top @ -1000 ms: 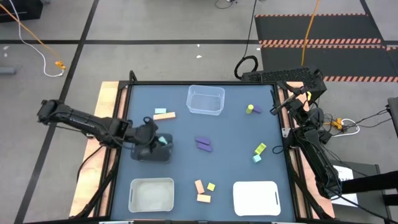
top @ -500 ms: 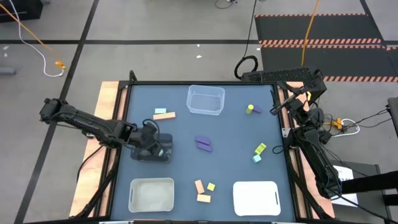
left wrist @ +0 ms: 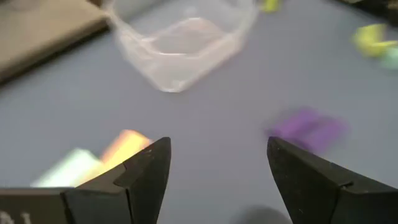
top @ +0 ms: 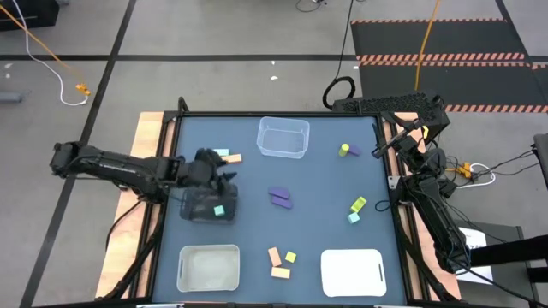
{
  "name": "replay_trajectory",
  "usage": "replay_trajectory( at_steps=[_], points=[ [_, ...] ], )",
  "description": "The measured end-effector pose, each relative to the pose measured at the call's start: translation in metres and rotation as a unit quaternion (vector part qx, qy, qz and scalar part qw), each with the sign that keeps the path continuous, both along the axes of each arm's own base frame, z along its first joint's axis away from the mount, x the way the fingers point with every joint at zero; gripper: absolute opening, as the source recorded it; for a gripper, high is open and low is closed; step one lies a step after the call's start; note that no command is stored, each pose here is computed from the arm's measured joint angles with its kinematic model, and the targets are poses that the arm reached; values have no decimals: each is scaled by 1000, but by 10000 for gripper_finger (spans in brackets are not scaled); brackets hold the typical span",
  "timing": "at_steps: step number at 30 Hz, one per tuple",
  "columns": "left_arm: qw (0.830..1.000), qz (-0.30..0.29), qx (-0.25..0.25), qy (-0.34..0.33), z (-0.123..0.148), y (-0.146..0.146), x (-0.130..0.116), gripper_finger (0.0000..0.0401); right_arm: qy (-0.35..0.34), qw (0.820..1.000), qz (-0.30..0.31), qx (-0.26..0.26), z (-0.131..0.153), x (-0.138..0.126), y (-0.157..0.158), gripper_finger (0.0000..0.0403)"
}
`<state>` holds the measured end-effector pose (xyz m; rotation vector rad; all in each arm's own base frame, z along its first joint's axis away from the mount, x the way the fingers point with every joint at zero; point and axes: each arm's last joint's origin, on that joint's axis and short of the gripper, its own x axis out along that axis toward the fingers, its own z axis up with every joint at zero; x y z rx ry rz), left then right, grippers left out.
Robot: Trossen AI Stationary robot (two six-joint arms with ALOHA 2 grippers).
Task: Sort & place blocks by color
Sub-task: Put the top orange blocks into the transparent bin
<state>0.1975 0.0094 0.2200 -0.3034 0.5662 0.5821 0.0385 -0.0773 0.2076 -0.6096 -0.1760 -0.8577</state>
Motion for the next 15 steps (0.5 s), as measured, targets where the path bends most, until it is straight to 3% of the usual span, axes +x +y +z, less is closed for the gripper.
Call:
replay_trajectory(
  at_steps=[8, 15],
  points=[
    [994, -41, -18, 99, -31, 59, 12, 267, 0, 1000, 0, 0, 0, 0, 0, 281],
    [983, -97, -8, 156, -55, 87, 16, 267, 0, 1000, 0, 0, 0, 0, 0, 281]
  ],
)
